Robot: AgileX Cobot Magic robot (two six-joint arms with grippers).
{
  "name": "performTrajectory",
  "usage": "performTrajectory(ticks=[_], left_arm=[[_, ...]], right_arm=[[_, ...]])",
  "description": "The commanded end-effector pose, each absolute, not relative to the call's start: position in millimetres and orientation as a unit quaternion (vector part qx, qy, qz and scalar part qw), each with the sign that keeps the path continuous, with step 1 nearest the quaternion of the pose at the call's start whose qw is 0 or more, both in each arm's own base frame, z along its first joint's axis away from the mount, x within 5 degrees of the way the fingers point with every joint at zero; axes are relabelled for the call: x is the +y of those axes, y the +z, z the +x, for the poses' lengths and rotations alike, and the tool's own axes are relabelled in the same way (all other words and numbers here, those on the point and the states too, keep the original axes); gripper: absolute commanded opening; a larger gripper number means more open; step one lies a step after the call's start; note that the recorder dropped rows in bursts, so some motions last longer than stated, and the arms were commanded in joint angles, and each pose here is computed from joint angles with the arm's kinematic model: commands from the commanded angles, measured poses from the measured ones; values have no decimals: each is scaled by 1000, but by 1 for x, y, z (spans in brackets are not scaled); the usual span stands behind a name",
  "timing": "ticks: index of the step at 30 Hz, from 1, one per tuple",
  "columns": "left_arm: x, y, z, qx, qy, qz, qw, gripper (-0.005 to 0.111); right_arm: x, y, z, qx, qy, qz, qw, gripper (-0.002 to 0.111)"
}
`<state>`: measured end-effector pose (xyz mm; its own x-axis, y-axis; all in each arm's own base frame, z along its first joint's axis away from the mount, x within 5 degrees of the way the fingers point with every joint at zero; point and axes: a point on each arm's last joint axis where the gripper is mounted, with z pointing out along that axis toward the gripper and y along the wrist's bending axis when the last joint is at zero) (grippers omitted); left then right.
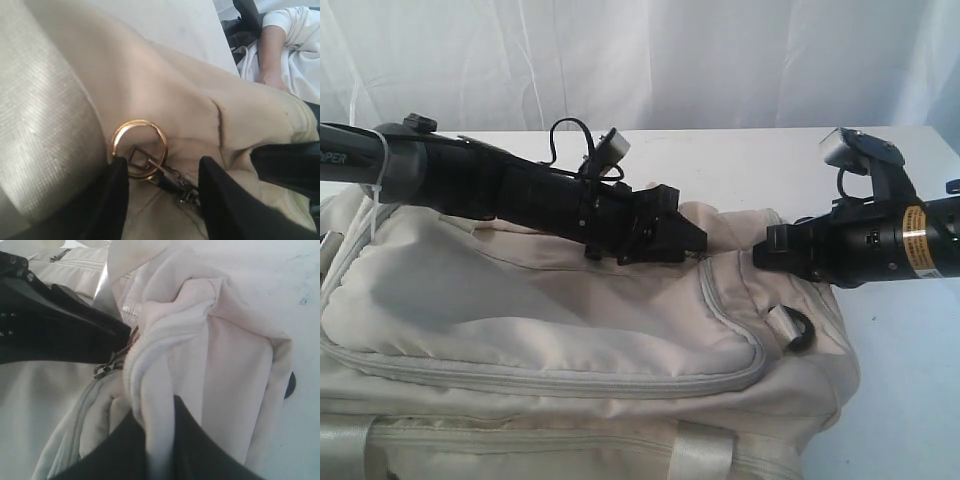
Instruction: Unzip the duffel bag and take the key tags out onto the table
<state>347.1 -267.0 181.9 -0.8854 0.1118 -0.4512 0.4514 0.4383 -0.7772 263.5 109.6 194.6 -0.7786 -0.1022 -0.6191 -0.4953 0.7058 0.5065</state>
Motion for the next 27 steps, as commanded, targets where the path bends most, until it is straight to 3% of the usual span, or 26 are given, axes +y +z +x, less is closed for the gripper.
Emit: performTrajectory(ticks=[1, 6, 13, 27], left_arm=[[-265, 179, 357, 842, -477, 161, 194, 49], [-268, 184, 359, 836, -484, 166, 196, 49], [-271, 162, 356, 838, -494, 171, 158, 49], [-266, 148, 342, 847, -459, 253, 94, 49]], right_arm=[[115, 194, 255, 864, 370, -216, 263, 0], [116, 195, 253, 857, 375, -235, 265, 0], [116, 195, 254, 855, 373, -239, 270, 0], [113, 199, 257, 860, 351, -229, 290, 0]])
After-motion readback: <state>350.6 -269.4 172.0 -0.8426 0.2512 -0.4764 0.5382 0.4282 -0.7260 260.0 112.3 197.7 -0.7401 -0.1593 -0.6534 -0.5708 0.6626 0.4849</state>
